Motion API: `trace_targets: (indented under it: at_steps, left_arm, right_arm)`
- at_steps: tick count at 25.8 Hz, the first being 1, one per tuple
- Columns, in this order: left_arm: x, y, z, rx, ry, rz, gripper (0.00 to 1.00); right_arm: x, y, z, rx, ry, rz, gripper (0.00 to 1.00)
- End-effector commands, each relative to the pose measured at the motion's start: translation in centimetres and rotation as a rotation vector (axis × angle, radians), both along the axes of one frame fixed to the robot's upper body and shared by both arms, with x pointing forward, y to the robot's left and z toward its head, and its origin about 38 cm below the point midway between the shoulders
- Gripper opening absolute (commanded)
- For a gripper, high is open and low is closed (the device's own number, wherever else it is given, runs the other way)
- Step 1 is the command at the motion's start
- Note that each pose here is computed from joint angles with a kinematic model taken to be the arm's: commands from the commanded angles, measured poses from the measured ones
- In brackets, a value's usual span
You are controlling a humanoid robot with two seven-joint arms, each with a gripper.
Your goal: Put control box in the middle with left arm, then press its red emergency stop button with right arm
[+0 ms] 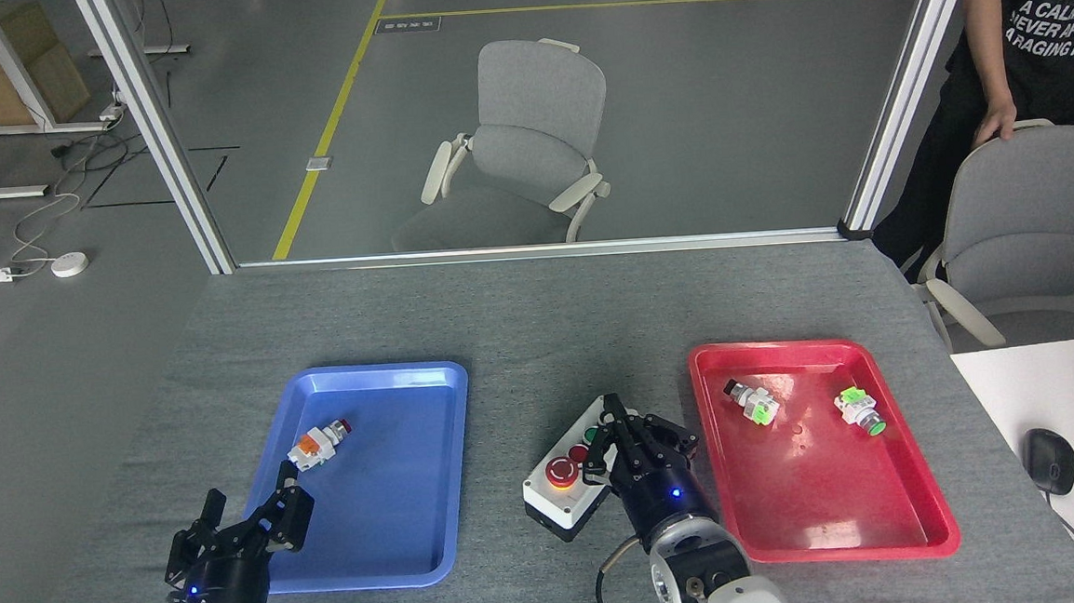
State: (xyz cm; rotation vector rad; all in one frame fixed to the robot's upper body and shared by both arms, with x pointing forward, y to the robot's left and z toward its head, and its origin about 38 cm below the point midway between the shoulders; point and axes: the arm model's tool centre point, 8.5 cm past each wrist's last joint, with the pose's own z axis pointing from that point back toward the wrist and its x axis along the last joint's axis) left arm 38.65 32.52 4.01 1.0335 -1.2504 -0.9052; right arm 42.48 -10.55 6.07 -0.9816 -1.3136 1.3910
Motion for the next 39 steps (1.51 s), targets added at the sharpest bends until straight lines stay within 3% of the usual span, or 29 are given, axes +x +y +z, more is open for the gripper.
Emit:
trace_targets:
  at_steps: [1,2,3,4,8,12,17,30,39]
  left_arm:
    - [0.0,0.0,0.0,0.0,0.001,-0.001,0.99]
    - [0.0,0.0,0.0,0.0,0.0,-0.001,0.99]
    - [0.0,0.0,0.0,0.0,0.001,-0.001,0.99]
    - [0.0,0.0,0.0,0.0,0.001,-0.001,0.99]
    - [0.0,0.0,0.0,0.0,0.0,-0.001,0.99]
    - [0.0,0.0,0.0,0.0,0.0,-0.001,0.99]
    - [0.0,0.0,0.0,0.0,0.0,-0.001,0.99]
    - [0.0,0.0,0.0,0.0,0.0,-0.001,0.99]
    - [0.0,0.0,0.0,0.0,0.0,0.001,0.99]
  right_arm:
    - [-0.2,-4.9,-0.1,0.002,-0.006,-0.104,0.73]
    - [-0.4,-6.5,-0.2,0.001,-0.01,-0.138,0.87]
    - [-0.8,-7.7,-0.2,0.001,-0.012,-0.164,0.95]
    - [-1.1,-8.9,-0.1,-0.001,-0.019,-0.19,0.97]
    - [-2.7,-14.3,0.3,-0.022,-0.04,-0.297,0.98]
    - [-4.3,-16.7,-0.1,-0.02,-0.031,-0.346,0.98]
    - [-6.3,-20.0,0.2,0.041,-0.033,-0.407,0.98]
    - [-6.4,-21.4,1.3,-0.022,-0.067,-0.364,0.98]
    - [-6.9,-21.1,2.1,-0.031,-0.164,-0.3,0.98]
